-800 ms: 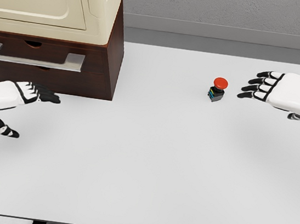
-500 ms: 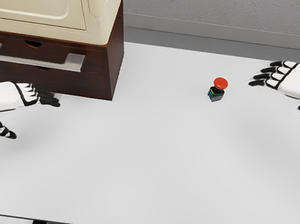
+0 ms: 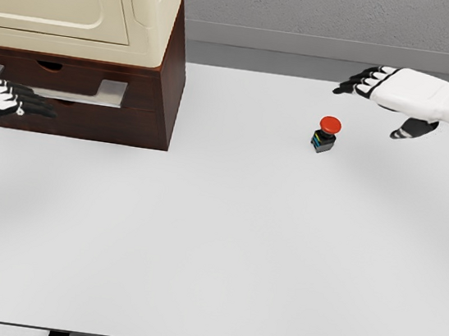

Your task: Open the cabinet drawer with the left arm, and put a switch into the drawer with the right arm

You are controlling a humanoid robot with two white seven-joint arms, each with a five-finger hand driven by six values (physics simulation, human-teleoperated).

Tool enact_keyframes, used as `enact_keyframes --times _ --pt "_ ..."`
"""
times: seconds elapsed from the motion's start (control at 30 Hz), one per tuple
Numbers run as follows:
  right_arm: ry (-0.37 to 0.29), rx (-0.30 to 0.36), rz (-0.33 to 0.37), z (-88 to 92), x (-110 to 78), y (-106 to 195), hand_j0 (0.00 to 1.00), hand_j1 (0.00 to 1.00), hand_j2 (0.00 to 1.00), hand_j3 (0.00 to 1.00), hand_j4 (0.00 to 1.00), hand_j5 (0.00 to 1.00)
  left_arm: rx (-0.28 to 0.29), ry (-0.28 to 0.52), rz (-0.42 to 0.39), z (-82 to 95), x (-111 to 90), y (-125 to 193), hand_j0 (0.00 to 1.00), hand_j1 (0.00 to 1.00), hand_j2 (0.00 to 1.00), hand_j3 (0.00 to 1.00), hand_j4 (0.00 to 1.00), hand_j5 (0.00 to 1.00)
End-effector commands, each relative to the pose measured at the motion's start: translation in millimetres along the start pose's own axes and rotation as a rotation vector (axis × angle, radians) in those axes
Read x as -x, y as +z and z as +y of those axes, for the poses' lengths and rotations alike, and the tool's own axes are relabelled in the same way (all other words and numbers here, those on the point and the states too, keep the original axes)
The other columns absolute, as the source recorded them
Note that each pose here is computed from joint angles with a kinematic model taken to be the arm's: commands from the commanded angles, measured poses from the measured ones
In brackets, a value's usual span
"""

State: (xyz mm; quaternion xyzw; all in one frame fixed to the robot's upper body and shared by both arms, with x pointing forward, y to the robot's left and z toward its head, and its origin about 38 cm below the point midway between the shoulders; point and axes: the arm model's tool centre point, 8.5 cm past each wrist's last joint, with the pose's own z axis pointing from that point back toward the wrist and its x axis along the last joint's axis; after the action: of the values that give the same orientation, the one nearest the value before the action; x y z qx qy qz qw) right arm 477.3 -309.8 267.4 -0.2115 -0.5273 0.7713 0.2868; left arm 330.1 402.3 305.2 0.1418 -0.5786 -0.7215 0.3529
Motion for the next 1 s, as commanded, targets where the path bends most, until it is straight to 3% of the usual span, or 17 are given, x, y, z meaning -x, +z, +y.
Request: enact_keyframes --times 0.0,0.07,0.17,0.23,0.33,0.37,0.43,0.5,0.53,0.63,0.7,0.8,0.9,0.97 --pt "-0.059 -0.038 -0.032 21.8 -6.2 -28.3 1.00 1.00 1.00 1.00 1.00 1.00 -0.025 0.017 0.007 7.7 0.3 4.2 1.00 1.00 1.00 1.00 1.00 1.00" --pt "-0.064 -0.051 -0.022 22.9 -1.5 -29.9 1.00 1.00 1.00 1.00 1.00 1.00 -0.043 0.002 0.005 15.9 -0.5 4.4 1.00 1.00 1.00 1.00 1.00 1.00" --pt "-0.061 -0.111 -0.057 39.2 -12.6 -43.6 1.00 1.00 1.00 1.00 1.00 1.00 -0.065 -0.032 0.006 31.4 -2.2 6.6 1.00 1.00 1.00 1.00 1.00 1.00" --pt "-0.065 -0.113 -0.058 37.3 -11.8 -48.8 1.00 1.00 1.00 1.00 1.00 1.00 -0.079 -0.051 0.006 39.0 -3.2 7.5 1.00 1.00 1.00 1.00 1.00 1.00" --pt "-0.062 -0.131 -0.031 39.6 -4.3 -50.7 1.00 1.00 1.00 1.00 1.00 1.00 -0.072 -0.050 0.005 39.4 -3.7 8.0 1.00 1.00 1.00 1.00 1.00 1.00" --pt "-0.072 -0.134 -0.023 40.7 -1.2 -52.1 1.00 1.00 1.00 1.00 1.00 1.00 -0.063 -0.024 0.000 36.9 -3.6 7.7 1.00 1.00 1.00 1.00 1.00 1.00" --pt "-0.080 -0.133 -0.018 40.1 1.2 -54.3 1.00 1.00 1.00 1.00 1.00 1.00 -0.014 0.107 -0.023 14.9 -3.1 4.3 1.00 1.00 1.00 1.00 1.00 1.00" --pt "-0.086 -0.134 -0.018 39.8 1.6 -58.2 1.00 1.00 1.00 1.00 1.00 1.00 0.003 0.210 -0.059 7.5 -5.1 0.9 1.00 1.00 1.00 1.00 1.00 1.00" --pt "-0.088 -0.137 -0.016 38.6 2.7 -60.4 1.00 1.00 1.00 1.00 1.00 1.00 0.052 0.216 -0.082 7.6 -7.7 -0.8 1.00 1.00 1.00 1.00 1.00 1.00" --pt "-0.091 -0.132 -0.016 35.6 3.3 -63.6 1.00 1.00 1.00 1.00 1.00 1.00 0.066 0.358 -0.167 -9.7 -13.5 -15.0 1.00 1.00 1.00 1.00 1.00 1.00" --pt "-0.102 -0.147 -0.009 41.0 5.7 -65.0 1.00 1.00 1.00 1.00 1.00 1.00 0.031 0.408 -0.192 -2.2 -14.7 -14.2 1.00 1.00 1.00 1.00 1.00 1.00" --pt "-0.106 -0.151 -0.005 41.1 7.7 -66.1 1.00 1.00 1.00 1.00 1.00 1.00 -0.017 0.415 -0.223 13.3 -17.0 -16.1 1.00 1.00 1.00 1.00 1.00 1.00" --pt "-0.120 -0.170 0.008 48.8 10.0 -71.6 1.00 1.00 1.00 1.00 1.00 1.00 0.032 0.489 -0.135 12.1 -8.6 -24.6 1.00 1.00 1.00 1.00 1.00 1.00" --pt "-0.109 -0.176 0.016 46.0 11.3 -75.0 1.00 1.00 1.00 1.00 1.00 1.00 0.034 0.502 -0.114 11.3 -6.2 -24.7 0.94 0.94 0.94 0.94 0.94 0.94"
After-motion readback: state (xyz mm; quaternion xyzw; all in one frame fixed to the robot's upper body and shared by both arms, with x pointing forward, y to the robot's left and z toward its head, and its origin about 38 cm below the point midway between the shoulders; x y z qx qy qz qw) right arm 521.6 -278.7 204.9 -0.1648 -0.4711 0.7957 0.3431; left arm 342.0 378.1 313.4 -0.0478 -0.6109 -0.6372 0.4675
